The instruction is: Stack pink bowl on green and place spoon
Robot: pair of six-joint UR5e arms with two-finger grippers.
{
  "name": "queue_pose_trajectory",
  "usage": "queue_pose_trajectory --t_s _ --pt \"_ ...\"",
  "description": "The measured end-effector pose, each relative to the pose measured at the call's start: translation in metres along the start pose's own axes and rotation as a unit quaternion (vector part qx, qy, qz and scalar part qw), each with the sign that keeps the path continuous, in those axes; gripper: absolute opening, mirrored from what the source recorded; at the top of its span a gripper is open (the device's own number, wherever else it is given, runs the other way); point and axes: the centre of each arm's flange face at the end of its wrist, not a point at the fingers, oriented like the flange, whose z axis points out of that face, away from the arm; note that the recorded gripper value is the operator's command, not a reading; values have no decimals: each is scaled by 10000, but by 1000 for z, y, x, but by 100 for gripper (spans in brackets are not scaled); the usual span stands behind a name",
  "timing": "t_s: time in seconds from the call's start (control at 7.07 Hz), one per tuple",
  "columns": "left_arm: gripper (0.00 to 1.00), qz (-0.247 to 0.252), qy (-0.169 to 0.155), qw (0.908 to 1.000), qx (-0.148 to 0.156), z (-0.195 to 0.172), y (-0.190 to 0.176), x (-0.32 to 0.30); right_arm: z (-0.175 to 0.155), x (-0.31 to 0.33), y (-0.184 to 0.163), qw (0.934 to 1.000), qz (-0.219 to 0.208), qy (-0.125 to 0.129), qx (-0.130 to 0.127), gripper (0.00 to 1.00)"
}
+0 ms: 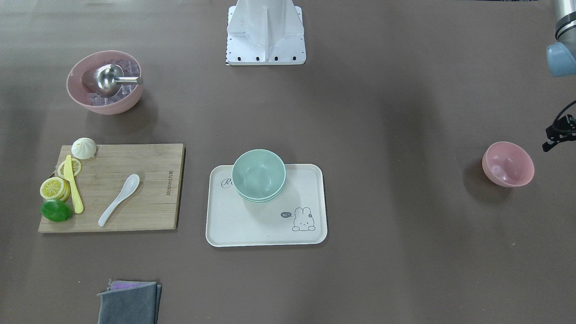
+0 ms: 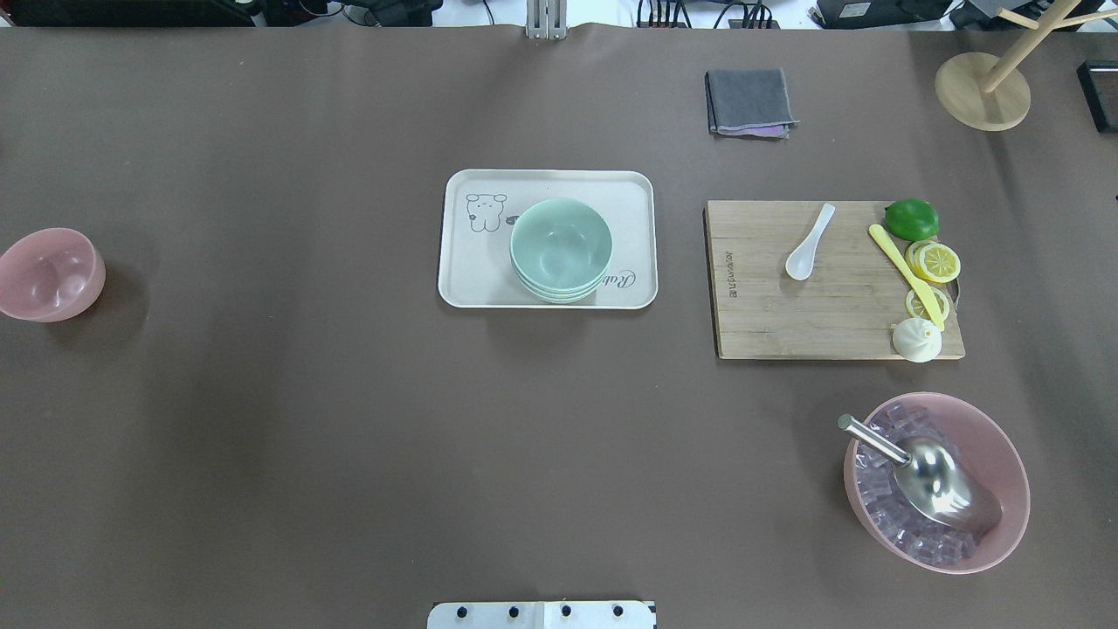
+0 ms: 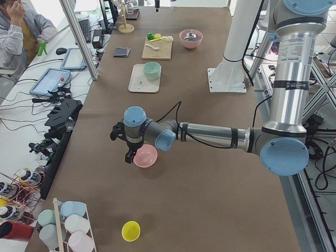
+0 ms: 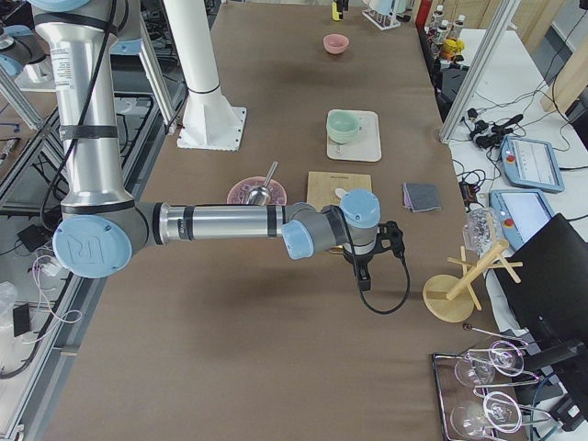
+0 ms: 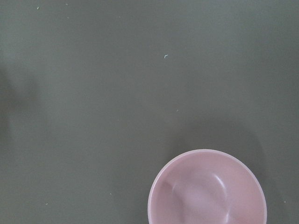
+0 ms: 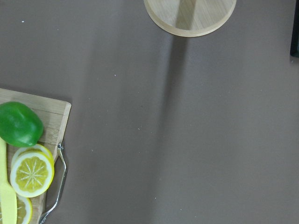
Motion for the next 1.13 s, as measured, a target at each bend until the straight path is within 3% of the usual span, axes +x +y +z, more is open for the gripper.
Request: queue_pose_trajectory --t_s 1.13 --pt "98 30 266 9996 9 -5 2 9 0 1 1 10000 5 15 -1 100"
